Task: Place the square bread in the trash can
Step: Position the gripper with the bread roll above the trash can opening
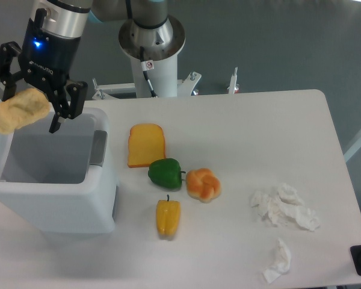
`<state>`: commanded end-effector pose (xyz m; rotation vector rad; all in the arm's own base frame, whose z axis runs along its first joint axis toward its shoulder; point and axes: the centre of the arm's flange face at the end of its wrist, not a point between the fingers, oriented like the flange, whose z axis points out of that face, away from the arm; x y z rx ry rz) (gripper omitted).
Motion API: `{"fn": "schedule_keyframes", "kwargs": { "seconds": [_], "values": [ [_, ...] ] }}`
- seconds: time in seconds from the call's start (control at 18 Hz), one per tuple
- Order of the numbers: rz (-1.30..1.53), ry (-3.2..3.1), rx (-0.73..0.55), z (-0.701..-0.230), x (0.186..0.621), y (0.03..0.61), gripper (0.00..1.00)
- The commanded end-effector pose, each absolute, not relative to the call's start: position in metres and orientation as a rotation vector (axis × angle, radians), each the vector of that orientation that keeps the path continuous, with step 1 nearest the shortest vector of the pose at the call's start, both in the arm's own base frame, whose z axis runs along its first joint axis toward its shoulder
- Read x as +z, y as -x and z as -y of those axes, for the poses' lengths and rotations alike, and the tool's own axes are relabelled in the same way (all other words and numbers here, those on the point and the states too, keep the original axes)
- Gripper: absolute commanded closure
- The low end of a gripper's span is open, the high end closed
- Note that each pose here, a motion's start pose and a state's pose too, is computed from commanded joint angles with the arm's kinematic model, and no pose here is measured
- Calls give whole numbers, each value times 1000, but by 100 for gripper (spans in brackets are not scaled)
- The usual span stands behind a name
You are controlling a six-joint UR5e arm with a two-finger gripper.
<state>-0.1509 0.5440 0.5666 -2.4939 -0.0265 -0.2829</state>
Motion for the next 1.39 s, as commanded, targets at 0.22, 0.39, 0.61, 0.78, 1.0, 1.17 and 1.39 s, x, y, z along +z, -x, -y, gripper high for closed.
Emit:
{"fn": "schedule_keyframes", "kwargs": {
  "seconds": [0.22, 0.39, 0.61, 0.78, 1.0, 1.17, 1.39],
  "values": [
    [24, 2501, -281, -546, 563, 153, 0],
    [30, 2509, -284, -550, 557, 157, 0],
    [34, 2516, -288, -549, 552, 157, 0],
    [34, 2521, -290, -551, 549, 158, 0],
    [28, 2527, -240, -554, 544, 165, 0],
    [19, 2518, -217, -558, 544, 170, 0],
    [25, 2517, -206, -557, 538, 180, 0]
  ]
}}
